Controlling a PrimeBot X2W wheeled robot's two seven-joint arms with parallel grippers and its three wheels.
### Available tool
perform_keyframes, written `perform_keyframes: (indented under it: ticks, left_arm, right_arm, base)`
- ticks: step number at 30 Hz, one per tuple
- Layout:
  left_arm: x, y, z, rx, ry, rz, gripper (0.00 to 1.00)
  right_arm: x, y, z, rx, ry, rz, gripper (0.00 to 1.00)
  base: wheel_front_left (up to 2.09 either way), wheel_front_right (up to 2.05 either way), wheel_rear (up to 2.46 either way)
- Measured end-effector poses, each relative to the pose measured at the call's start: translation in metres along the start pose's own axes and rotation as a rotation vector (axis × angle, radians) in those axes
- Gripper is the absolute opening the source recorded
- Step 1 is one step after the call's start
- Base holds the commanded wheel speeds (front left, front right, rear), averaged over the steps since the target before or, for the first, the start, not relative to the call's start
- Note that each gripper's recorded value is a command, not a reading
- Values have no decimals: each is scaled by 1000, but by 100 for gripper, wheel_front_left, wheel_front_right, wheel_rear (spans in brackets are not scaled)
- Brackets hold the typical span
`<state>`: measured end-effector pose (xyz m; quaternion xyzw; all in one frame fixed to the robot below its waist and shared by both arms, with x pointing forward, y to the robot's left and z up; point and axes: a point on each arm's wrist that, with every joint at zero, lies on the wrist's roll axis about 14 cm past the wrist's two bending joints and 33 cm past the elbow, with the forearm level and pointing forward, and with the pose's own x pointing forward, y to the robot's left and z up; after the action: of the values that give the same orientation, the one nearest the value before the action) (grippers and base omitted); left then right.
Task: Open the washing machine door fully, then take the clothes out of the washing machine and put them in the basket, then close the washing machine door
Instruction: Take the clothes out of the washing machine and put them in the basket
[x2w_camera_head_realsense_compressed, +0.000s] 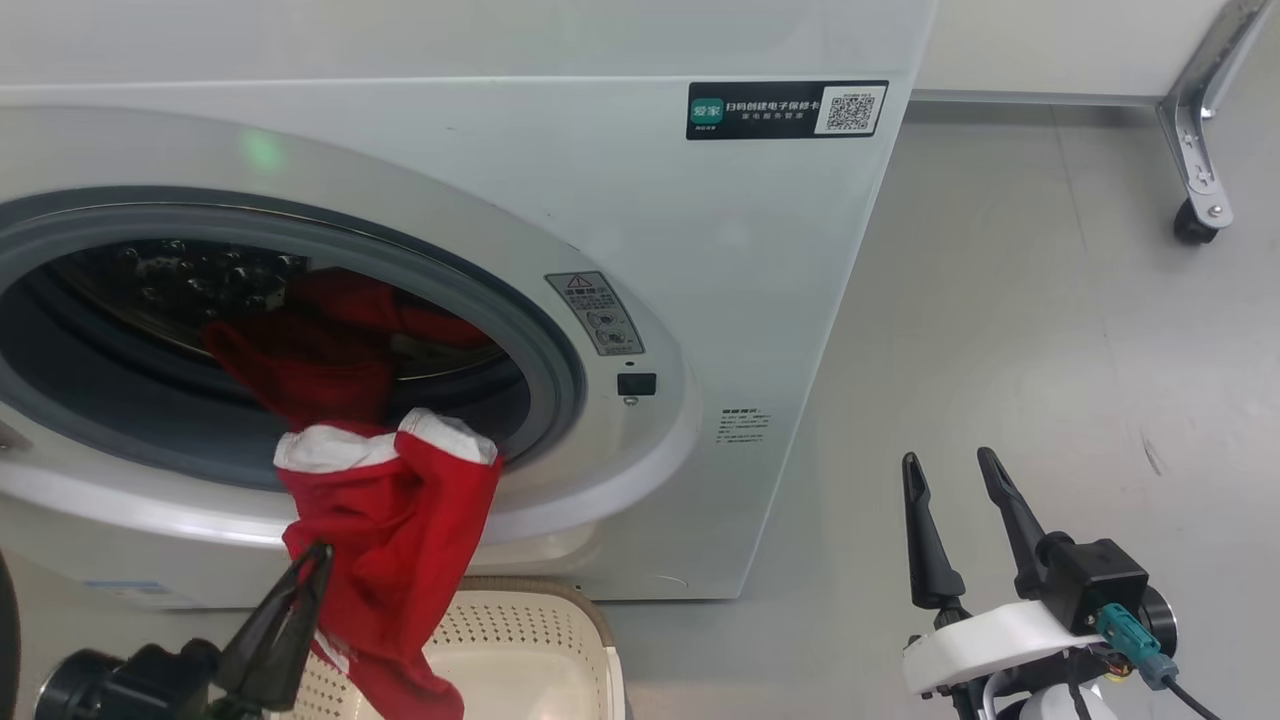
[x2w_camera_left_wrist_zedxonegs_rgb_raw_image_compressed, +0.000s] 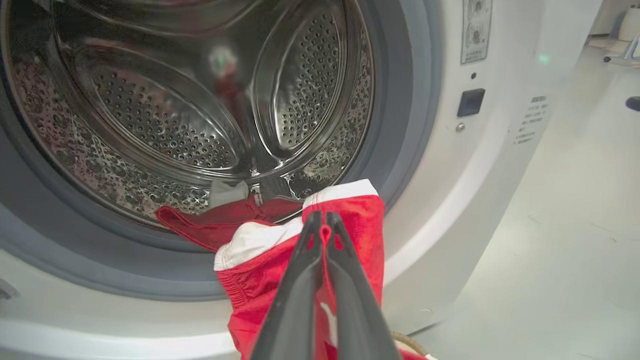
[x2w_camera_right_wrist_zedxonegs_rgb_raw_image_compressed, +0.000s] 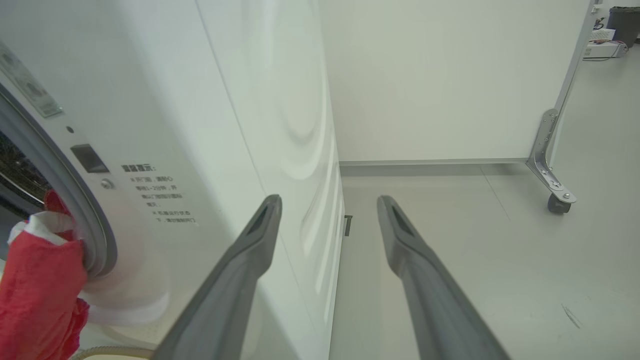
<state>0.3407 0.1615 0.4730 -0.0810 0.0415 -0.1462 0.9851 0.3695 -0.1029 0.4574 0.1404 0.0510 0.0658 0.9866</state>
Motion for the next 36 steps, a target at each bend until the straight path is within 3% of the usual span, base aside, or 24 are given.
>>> perform_keyframes:
  ticks: [13, 30, 36]
  left_arm:
    - [-28, -6, -128, -22, 479, -66, 0]
    - [18, -13, -182, -73, 654, -102, 0]
    - [9, -22, -203, -94, 746, -109, 0]
  right_arm:
    - [5, -7, -10, -14, 29, -17, 100]
    - [13, -35, -16, -32, 46, -108, 100]
    - [13, -39, -18, -35, 53, -123, 100]
  base:
    - [0, 0, 0]
    - [0, 0, 0]
    - [0, 0, 0]
